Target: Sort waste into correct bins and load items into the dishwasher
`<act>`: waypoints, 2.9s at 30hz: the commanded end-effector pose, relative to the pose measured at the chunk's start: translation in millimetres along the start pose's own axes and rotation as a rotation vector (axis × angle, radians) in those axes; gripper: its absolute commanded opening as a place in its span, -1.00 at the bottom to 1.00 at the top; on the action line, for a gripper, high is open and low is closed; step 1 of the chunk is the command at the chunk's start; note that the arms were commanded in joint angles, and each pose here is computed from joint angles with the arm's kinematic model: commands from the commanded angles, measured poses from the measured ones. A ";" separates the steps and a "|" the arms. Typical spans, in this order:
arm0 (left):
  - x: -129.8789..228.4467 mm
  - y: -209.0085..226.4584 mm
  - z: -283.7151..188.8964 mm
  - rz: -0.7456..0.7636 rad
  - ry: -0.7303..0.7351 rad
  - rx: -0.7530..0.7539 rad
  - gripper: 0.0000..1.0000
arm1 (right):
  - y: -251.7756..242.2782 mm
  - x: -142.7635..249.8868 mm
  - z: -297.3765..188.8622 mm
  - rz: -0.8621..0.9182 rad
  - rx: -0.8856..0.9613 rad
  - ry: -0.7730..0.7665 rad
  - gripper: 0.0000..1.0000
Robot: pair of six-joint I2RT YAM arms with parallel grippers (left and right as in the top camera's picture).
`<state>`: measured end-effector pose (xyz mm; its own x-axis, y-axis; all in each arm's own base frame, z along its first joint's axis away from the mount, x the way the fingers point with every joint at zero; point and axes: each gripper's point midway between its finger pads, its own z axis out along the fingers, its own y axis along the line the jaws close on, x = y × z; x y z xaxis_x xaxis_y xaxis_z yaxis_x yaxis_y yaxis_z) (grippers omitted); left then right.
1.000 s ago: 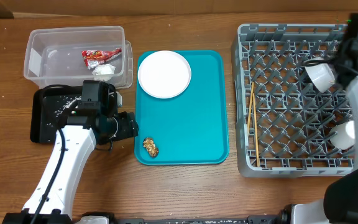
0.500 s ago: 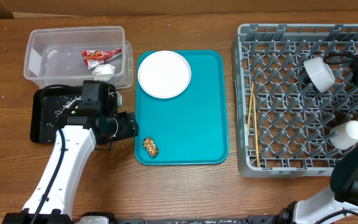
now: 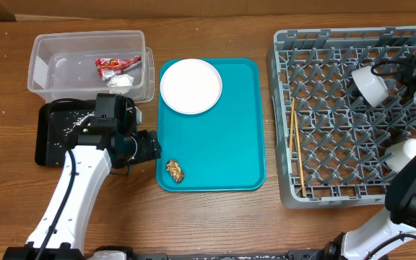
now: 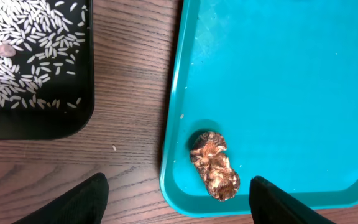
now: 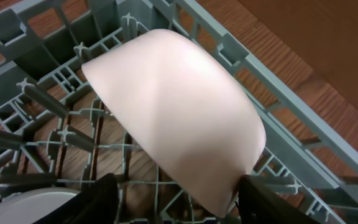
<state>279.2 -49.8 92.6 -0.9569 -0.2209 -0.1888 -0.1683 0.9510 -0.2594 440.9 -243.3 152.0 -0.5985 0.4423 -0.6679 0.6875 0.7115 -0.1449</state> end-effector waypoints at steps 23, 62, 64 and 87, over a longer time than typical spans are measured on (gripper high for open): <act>-4.1 -4.0 -7.0 0.016 -0.020 0.002 0.49 | 37.0 5.9 -47.1 -0.010 -0.285 0.080 0.60; -7.8 -4.9 -7.1 0.019 -0.035 0.006 0.50 | 127.0 272.5 -171.1 -0.340 -0.556 0.871 -0.71; -7.9 -5.1 -7.1 0.019 -0.035 0.006 0.50 | 142.0 272.2 -178.2 -0.334 -0.632 0.867 -0.71; -7.7 -5.1 -7.1 0.019 -0.034 0.006 0.50 | 193.9 233.5 -129.8 -0.339 -0.640 0.544 -0.72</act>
<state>280.1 -49.9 92.8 -0.9561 -0.2213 -0.1923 -0.1677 0.9508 -0.2603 374.2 69.3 75.1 -0.9517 0.2366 -0.1960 0.1752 0.9420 0.2863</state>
